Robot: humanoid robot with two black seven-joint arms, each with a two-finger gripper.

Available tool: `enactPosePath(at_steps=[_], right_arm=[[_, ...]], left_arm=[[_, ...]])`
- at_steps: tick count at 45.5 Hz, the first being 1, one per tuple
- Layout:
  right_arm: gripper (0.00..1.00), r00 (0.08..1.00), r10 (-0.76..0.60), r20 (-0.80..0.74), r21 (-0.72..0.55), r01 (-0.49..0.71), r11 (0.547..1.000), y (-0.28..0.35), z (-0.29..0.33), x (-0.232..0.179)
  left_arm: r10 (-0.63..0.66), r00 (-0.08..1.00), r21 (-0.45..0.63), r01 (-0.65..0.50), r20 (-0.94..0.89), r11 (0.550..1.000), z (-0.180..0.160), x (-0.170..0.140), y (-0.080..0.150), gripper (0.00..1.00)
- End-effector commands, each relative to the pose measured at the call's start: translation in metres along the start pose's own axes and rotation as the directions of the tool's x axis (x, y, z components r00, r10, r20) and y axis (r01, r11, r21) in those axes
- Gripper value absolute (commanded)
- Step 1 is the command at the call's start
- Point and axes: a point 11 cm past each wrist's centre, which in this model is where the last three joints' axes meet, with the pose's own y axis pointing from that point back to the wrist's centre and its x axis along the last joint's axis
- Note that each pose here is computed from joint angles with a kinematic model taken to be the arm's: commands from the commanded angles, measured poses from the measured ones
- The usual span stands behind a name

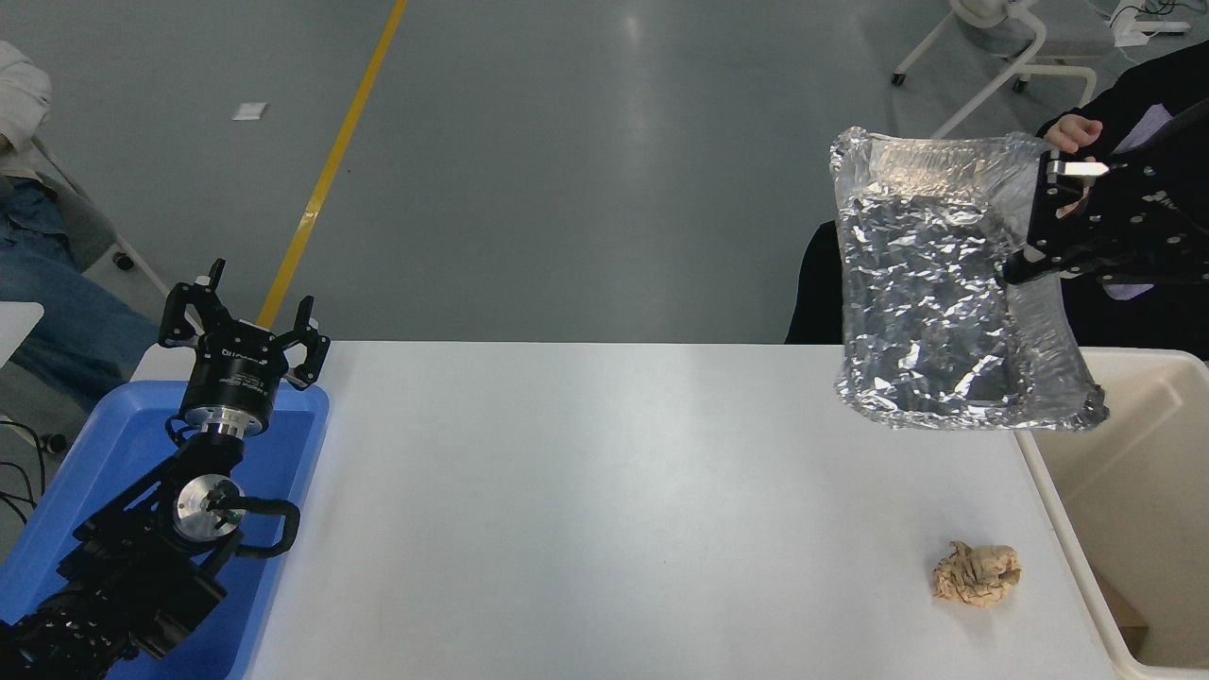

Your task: Pick up foil plate and place in dustbin

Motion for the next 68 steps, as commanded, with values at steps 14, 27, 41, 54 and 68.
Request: enactPosePath(at_steps=[14, 27, 41, 54, 68], right_arm=[[0.0, 0.951, 0.141, 0.277, -0.207, -0.085, 0.975, -0.057, 0.155, 0.022], [0.0, 0.905, 0.336, 0.261, -0.346, -0.238, 0.908, -0.128, 0.223, 0.026], [0.0, 0.834, 0.441, 0.332, -0.355, -0.322, 0.877, -0.182, 0.275, 0.028], [0.0, 0.813, 0.525, 0.252, -0.462, -0.375, 0.804, -0.205, 0.31, 0.026], [0.0, 0.818, 0.536, 0.211, -0.502, -0.379, 0.777, -0.248, 0.313, 0.0]], left_arm=[[0.001, 1.0, -0.002, -0.001, -0.001, 1.0, 0.0, 0.0, 0.0, 0.99], [0.001, 1.0, -0.002, -0.001, -0.001, 1.0, 0.0, 0.0, 0.0, 0.99], [0.002, 1.0, -0.002, -0.002, 0.0, 1.0, 0.0, 0.0, 0.0, 0.99], [0.003, 1.0, -0.003, -0.003, -0.001, 1.0, 0.0, 0.0, 0.0, 0.99], [0.001, 1.0, -0.003, -0.001, -0.002, 1.0, 0.0, 0.0, 0.0, 0.99]])
